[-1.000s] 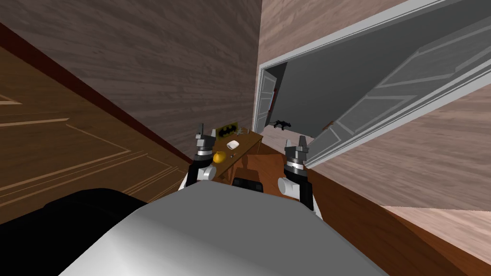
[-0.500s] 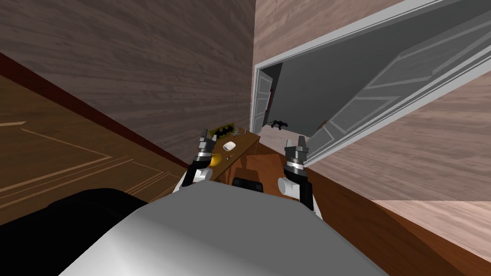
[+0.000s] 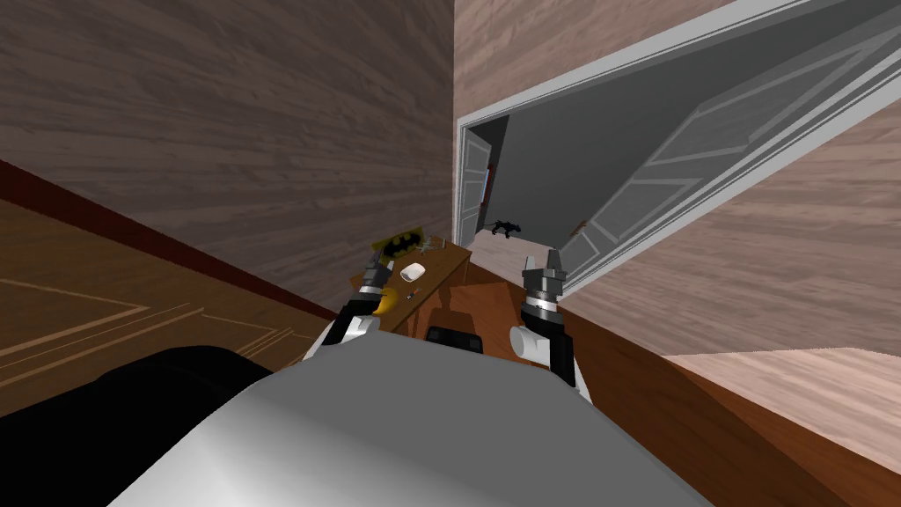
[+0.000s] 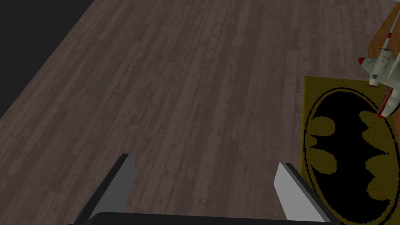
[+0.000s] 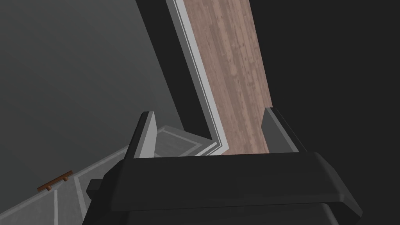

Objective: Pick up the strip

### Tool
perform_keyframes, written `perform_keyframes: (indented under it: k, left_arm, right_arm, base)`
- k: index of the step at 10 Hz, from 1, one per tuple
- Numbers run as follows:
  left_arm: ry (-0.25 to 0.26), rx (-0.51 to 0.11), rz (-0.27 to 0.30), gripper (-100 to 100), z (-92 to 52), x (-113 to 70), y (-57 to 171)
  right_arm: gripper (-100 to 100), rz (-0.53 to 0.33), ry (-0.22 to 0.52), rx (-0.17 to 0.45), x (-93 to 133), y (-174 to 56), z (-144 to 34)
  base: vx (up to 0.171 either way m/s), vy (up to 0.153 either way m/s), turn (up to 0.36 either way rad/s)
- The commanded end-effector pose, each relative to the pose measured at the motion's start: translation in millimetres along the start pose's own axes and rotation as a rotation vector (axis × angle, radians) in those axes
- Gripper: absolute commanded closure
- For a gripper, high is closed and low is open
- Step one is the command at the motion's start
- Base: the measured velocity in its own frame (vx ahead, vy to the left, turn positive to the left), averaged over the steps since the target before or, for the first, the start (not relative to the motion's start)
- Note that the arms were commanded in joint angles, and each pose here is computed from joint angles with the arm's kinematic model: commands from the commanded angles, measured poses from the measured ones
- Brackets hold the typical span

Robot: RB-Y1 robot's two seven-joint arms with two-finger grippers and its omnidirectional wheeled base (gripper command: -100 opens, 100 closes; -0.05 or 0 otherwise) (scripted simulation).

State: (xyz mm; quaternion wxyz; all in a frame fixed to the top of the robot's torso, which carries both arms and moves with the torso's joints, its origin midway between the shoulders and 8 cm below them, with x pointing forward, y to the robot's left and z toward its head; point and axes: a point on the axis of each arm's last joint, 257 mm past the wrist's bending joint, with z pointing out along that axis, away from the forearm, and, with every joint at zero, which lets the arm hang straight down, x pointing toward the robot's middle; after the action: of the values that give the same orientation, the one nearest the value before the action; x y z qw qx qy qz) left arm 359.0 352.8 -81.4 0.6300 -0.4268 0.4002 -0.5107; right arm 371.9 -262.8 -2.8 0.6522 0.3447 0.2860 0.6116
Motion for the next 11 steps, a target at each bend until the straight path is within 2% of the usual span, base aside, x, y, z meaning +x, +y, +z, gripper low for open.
perform_keyframes:
  k: [1, 2, 3, 4, 5, 6, 7, 8, 9, 10, 11]
  left_arm:
    - [-0.022, -0.085, -0.001, -100, -5.3, -15.9, 28]
    - [-0.022, -0.088, -0.001, -100, -5.4, -16.0, 29]
    - [-0.044, -0.161, -0.003, -100, -15.2, -31.3, 52]
    - [-0.044, -0.162, -0.003, -100, -15.2, -31.4, 52]
    - [-0.069, -0.239, -0.008, -100, -27.4, -47.5, 76]
    - [-0.069, -0.239, -0.008, -100, -27.4, -47.5, 76]
    - [-0.097, -0.313, -0.015, -100, -41.6, -64.1, 98]
    - [-0.097, -0.317, -0.015, -100, -41.9, -64.2, 99]
    - [-0.127, -0.389, -0.026, -100, -58.3, -80.8, 121]
    - [-0.128, -0.396, -0.026, -100, -58.9, -80.9, 122]
    - [-0.16, -0.471, -0.04, -100, -77.8, -97.2, 143]
  right_arm:
    - [0, 0.0, 0.0, 0.0, 0, 0, 0.0]
    - [0, 0.0, 0.0, 0.0, 0, 0, 0.0]
    - [0, 0.0, 0.0, 0.0, 0, 0, 0.0]
    - [0, 0.0, 0.0, 0.0, 0, 0, 0.0]
    - [0, 0.0, 0.0, 0.0, 0, 0, 0.0]
    - [0, 0.0, 0.0, 0.0, 0, 0, 0.0]
    - [0, 0.0, 0.0, 0.0, 0, 0, 0.0]
    - [0, 0.0, 0.0, 0.0, 0, 0, 0.0]
    - [0, 0.0, 0.0, 0.0, 0, 0, 0.0]
    - [0, 0.0, 0.0, 0.0, 0, 0, 0.0]
    - [0, 0.0, 0.0, 0.0, 0, 0, 0.0]
  base:
    - [0.052, -0.055, -0.091]
    - [0.041, -0.03, -0.043]
    - [0.054, -0.039, -0.09]
    - [0.045, -0.037, -0.049]
    - [0.063, -0.055, -0.101]
    - [0.058, -0.039, -0.049]
    - [0.079, -0.04, -0.093]
    - [0.062, -0.029, -0.05]
    - [0.072, -0.037, -0.143]
    - [0.062, -0.033, -0.044]
    - [0.065, -0.046, -0.096]
